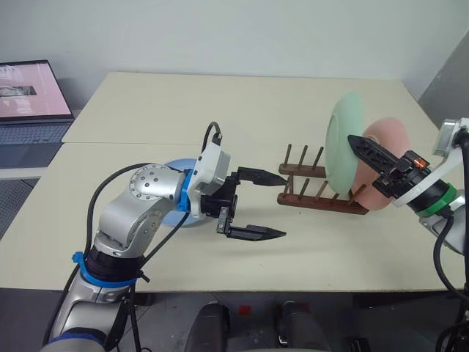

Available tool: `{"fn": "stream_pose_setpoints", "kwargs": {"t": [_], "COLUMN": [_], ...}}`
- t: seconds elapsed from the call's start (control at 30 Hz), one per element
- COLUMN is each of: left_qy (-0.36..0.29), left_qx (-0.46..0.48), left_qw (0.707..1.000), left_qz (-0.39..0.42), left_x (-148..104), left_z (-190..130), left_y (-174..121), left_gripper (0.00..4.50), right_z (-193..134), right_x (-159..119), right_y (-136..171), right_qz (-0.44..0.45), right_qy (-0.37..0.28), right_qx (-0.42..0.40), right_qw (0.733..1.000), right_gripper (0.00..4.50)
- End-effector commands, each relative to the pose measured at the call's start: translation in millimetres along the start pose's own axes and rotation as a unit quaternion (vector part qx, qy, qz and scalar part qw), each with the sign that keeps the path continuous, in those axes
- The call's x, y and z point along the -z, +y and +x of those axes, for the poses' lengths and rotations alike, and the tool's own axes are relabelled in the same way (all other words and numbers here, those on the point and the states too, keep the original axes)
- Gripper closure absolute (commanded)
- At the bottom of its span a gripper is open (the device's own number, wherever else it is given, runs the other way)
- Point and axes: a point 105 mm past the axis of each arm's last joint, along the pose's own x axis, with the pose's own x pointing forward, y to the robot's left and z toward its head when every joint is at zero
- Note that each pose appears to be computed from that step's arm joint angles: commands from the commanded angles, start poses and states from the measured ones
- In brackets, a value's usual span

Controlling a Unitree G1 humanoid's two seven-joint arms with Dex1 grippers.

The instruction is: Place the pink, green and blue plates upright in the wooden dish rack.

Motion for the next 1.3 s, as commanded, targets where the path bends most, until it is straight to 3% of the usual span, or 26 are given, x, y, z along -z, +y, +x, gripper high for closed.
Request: {"fn": "stream_pose_setpoints", "kwargs": {"t": [0.03,0.1,0.2,0.33,0.57,0.77,0.83,0.9,1.07,1.17,1.3], "left_qy": [-0.003,-0.003,-0.003,-0.003,-0.001,0.025,0.045,0.064,0.091,0.102,0.109], "left_qx": [0.007,0.007,0.007,0.007,-0.020,-0.113,-0.204,-0.303,-0.503,-0.590,-0.659], "left_qw": [1.000,1.000,1.000,1.000,1.000,0.993,0.978,0.950,0.858,0.795,0.725], "left_qz": [0.016,0.016,0.017,0.017,0.011,-0.016,-0.021,-0.030,-0.052,-0.098,-0.169], "left_x": [-3,-3,-3,-3,-2,2,8,12,24,41,66], "left_z": [3,3,3,3,0,-21,-44,-73,-145,-180,-201], "left_y": [-2,-2,-2,-2,4,21,34,45,51,42,30], "left_gripper": [0.00,0.00,0.00,0.00,0.00,0.00,0.00,0.00,0.00,0.00,0.00], "right_z": [-3,-2,-1,0,-1,-1,-1,2,12,22,33], "right_x": [-9,-8,-14,-22,-47,-45,-33,-25,-19,-14,-7], "right_y": [-2,-2,-8,-9,0,15,20,26,37,36,32], "right_qz": [-0.012,-0.016,-0.041,-0.069,-0.197,-0.352,-0.420,-0.450,-0.455,-0.456,-0.442], "right_qy": [-0.007,-0.004,-0.007,-0.015,-0.001,0.085,0.141,0.170,0.188,0.192,0.195], "right_qx": [0.008,0.008,0.030,0.043,0.035,-0.030,-0.079,-0.128,-0.219,-0.248,-0.265], "right_qw": [1.000,1.000,0.999,0.997,0.980,0.932,0.893,0.867,0.842,0.833,0.834], "right_gripper": [4.47,4.47,3.75,2.33,0.04,0.04,0.04,0.04,0.04,0.04,0.04]}}
